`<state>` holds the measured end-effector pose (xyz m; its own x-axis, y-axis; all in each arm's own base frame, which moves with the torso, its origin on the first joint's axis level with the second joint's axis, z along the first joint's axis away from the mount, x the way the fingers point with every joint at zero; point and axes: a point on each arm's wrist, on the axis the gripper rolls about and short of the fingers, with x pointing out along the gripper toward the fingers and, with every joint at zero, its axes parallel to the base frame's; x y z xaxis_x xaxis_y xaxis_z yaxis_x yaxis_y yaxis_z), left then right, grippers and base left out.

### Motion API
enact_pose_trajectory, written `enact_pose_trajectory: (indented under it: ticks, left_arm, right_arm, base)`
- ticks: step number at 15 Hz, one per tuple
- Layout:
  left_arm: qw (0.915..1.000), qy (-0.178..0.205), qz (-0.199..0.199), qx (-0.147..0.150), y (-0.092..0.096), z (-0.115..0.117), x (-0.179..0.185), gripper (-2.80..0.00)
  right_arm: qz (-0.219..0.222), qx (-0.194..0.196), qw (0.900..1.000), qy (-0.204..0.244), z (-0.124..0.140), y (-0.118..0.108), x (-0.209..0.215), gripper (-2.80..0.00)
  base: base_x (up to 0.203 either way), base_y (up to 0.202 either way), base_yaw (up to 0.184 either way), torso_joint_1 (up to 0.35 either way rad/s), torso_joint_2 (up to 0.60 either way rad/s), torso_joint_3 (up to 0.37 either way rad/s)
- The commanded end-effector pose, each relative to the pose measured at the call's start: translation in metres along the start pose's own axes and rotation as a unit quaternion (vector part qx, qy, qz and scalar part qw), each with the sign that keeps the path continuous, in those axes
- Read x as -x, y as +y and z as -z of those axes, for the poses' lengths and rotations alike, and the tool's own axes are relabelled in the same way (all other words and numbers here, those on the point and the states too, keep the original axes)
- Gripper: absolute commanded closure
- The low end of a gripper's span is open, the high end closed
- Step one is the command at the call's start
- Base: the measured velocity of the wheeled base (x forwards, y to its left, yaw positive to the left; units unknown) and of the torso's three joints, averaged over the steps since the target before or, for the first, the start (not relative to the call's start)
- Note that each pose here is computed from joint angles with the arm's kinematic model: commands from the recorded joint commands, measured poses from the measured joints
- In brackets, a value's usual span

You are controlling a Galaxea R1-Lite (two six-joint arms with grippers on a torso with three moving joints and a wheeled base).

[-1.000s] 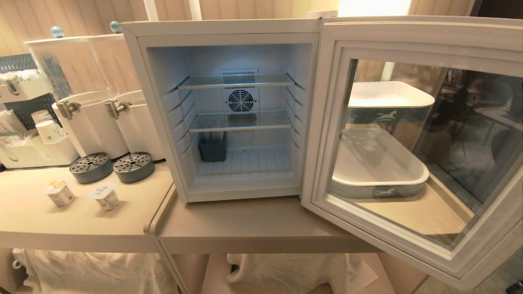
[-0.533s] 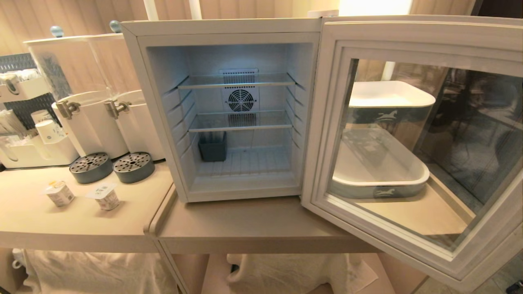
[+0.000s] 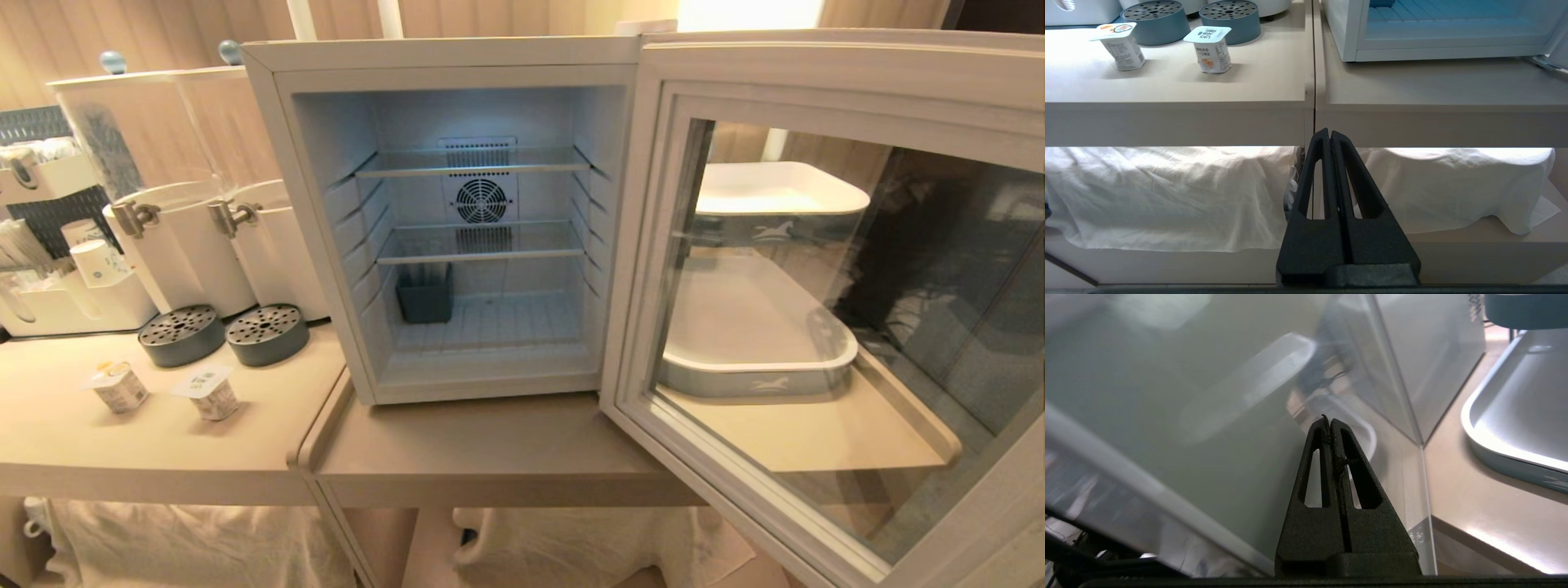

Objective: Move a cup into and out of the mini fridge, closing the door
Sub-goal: Close the freezer door

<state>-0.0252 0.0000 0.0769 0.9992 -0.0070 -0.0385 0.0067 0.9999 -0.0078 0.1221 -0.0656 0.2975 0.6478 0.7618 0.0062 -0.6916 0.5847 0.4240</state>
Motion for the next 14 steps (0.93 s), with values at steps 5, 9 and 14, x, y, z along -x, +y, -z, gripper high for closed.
enact_pose_trajectory:
  ticks: [5,9,14]
  left_arm:
    - [1.0,0.0,0.0,0.0,0.0,0.0,0.0,0.0]
    - [1.0,0.0,0.0,0.0,0.0,0.0,0.0,0.0]
    - [1.0,0.0,0.0,0.0,0.0,0.0,0.0,0.0]
  right_arm:
    - [-0.041,0.057,0.998,0.011,0.031,0.103,0.003,0.0]
    - [-0.045,0.068,0.997,0.008,0.054,0.156,0.01,0.0]
    - [-0.044,0.059,0.997,0.008,0.031,0.158,0.009,0.0]
  base:
    - [0.0,0.0,0.0,0.0,0.0,0.0]
    - [0.0,0.0,0.0,0.0,0.0,0.0]
    - [0.0,0.0,0.0,0.0,0.0,0.0]
